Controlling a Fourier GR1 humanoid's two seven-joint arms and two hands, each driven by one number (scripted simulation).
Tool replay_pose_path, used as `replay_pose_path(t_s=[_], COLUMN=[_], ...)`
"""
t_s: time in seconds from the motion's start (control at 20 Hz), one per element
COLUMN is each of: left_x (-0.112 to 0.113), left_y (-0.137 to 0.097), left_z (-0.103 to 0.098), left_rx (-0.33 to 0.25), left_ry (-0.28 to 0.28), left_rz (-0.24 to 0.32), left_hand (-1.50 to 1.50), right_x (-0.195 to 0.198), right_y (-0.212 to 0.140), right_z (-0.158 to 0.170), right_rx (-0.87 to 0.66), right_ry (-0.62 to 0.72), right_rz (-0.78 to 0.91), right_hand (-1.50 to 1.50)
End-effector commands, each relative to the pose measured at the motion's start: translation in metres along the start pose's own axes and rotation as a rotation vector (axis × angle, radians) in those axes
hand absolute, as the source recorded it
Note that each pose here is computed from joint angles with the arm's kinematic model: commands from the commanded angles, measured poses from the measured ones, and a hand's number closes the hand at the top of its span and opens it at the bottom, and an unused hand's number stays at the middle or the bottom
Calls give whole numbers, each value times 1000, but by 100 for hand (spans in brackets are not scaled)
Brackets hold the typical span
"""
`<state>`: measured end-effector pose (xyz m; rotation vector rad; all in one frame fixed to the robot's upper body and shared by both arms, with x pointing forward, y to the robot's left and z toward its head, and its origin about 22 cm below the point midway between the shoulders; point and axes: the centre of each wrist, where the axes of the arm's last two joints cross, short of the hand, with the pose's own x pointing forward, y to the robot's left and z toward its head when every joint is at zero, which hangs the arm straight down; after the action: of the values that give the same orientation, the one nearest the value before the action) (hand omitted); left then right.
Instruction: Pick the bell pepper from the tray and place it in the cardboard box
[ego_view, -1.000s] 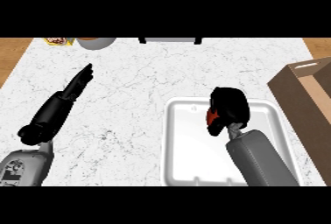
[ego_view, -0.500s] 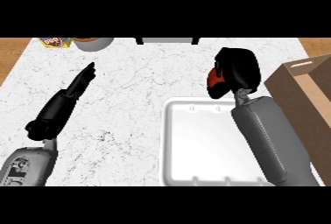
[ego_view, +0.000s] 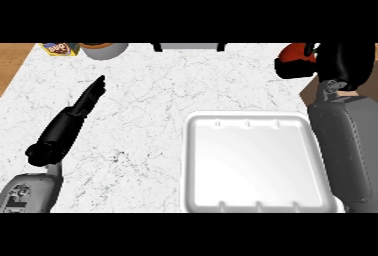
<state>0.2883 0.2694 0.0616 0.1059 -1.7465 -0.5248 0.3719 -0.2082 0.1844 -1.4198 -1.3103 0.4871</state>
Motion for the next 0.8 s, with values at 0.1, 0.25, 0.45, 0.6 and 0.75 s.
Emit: replay_pose_path(t_s=[0.1,0.25,0.45,0.6,0.75], left_x=[9,-2,-9,2,-4], left_y=[5,-16,14,11,-6], left_z=[-6,6,9,-8,4], left_rx=[-5,-14,-12,-15,-18], left_ry=[-14,0,-18,-4,-5], left_rz=[-14,7,-5,-7,4], left_hand=[0,0,0,0,0], right_x=[-44,-89,-124,-146,-181], right_y=[-22,-50,-50,-52,-53], right_z=[-31,-40,-64,-76,-75], right_rx=[-119,-111,-67,81,267], right_ry=[186,223,255,293,362], right_rz=[-52,-35,88,131,102], right_hand=[150,150,150,150,150])
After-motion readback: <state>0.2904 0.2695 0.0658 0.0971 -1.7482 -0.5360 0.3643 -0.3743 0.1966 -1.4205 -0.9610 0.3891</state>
